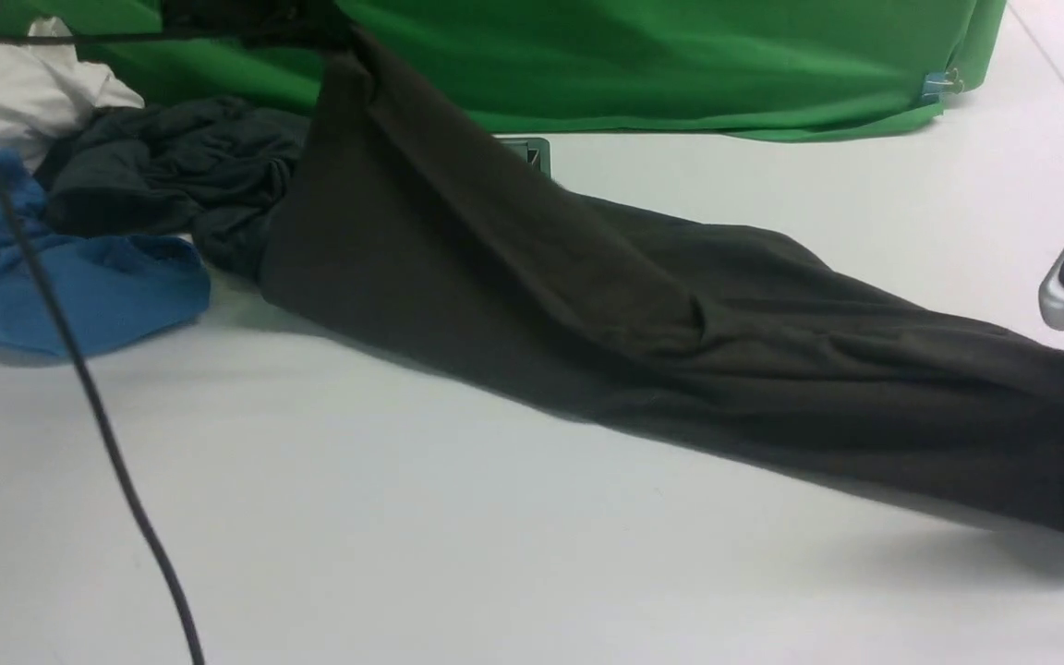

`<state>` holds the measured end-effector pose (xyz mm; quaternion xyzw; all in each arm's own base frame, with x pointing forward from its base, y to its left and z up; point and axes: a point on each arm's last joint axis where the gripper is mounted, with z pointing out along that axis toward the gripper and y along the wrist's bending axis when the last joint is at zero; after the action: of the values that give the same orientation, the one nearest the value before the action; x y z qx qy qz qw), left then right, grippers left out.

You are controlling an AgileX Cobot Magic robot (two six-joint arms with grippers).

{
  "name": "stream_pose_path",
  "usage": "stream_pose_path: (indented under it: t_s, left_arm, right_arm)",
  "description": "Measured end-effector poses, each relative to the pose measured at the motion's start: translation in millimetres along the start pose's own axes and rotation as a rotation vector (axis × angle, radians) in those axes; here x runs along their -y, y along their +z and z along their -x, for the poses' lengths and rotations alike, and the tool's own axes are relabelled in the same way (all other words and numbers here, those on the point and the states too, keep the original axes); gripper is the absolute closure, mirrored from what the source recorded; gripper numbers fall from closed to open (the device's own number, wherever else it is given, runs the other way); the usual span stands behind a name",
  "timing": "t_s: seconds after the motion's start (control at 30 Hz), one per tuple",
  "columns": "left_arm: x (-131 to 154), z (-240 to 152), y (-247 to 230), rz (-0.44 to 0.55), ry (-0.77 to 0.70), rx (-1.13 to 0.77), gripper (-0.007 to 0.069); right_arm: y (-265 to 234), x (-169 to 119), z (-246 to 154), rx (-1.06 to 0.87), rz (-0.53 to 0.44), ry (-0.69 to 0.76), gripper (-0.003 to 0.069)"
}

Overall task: Fold a long-sleeved shirt on a white desktop.
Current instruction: 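Fold the black garment in half by bringing its near edge over to the far edge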

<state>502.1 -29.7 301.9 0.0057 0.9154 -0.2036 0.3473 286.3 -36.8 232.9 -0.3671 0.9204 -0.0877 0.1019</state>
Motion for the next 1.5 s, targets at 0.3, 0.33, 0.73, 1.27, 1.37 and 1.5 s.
stream_pose_path:
  t_s: [0.3, 0.33, 0.73, 1.27, 1.37, 1.5]
  left_arm:
    - [-17.5, -10.7, 38.8, 0.005, -0.045, -0.047, 0.0584]
    - [-18.6, -11.2, 40.8, 0.006, -0.052, -0.045, 0.0582]
    - [-18.2, -9.8, 37.5, 0.020, -0.037, -0.047, 0.0176]
    - [26.8, -20.2, -114.0, 0.065, 0.167, -0.154, 0.0034]
    - [23.1, -49.7, -112.8, 0.066, 0.125, -0.196, 0.0131]
    - [13.9, -92.4, -105.2, 0.085, 0.061, -0.213, 0.0249]
  right_arm:
    - [28.2, 6.4, 3.9, -0.016, 0.022, 0.017, 0.0598]
    - [30.3, 7.0, 4.5, -0.014, 0.019, 0.026, 0.0598]
    - [23.5, 18.6, 11.3, 0.085, -0.103, 0.151, 0.0232]
    - [-95.0, -17.9, 110.2, 0.598, -0.111, 0.060, 0.0287]
    - [-81.2, -49.7, 150.0, 0.606, -0.037, -0.065, 0.0168]
    - [-50.9, -82.5, 190.7, 0.564, 0.002, -0.264, 0.0028]
